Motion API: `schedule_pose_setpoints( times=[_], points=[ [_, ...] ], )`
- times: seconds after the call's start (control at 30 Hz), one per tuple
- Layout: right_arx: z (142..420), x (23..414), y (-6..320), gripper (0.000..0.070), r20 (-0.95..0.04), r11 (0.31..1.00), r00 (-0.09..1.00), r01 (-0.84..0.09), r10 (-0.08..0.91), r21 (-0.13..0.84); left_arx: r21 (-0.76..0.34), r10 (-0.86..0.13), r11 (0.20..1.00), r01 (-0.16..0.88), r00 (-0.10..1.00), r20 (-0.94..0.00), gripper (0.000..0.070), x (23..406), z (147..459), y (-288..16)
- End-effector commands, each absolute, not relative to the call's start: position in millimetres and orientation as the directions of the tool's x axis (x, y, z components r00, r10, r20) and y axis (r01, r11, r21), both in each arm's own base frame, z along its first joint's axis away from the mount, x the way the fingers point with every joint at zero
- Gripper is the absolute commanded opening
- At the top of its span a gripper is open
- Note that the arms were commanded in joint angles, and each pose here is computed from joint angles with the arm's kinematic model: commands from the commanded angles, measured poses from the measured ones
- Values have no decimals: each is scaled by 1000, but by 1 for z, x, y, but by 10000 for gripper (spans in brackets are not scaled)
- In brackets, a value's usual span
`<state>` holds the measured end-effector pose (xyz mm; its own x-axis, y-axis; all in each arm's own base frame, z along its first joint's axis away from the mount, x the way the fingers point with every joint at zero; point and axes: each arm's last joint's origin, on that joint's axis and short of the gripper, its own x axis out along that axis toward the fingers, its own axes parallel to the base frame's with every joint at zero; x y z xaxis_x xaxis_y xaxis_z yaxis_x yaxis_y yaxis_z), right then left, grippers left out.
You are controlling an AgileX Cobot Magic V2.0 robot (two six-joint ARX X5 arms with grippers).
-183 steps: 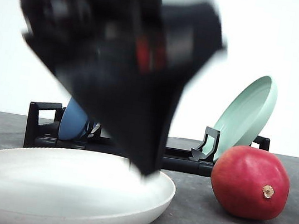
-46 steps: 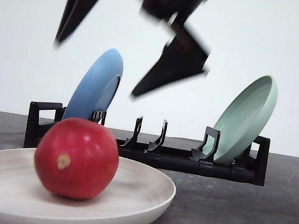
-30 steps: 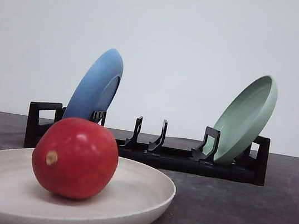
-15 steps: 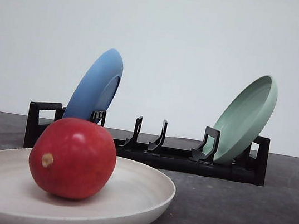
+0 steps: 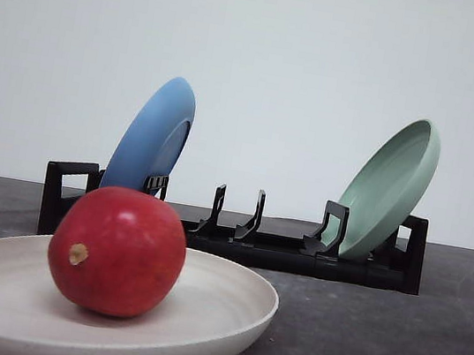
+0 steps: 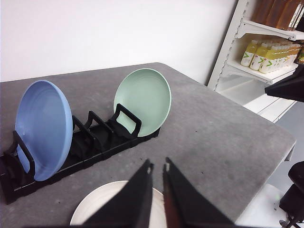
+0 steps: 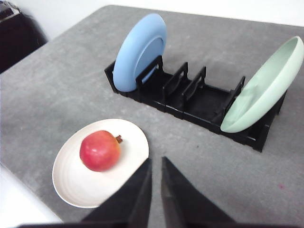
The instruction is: Place pomegranate in white plate
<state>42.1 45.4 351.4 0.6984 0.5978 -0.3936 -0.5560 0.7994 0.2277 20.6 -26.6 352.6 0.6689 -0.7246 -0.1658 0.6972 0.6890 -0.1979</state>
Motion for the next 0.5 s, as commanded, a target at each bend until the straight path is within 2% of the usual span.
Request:
schedule_pose_setpoints(
  times=[0.0,0.47],
  points=[
    [354,42,47,9,-382,790,694,-563,611,241,-194,-732,681,706,664,-153,0,20,355,-26],
    [354,42,47,9,-382,791,694,-563,610,240,-194,-732,681,706,664,-152,0,20,355,-26]
  ],
)
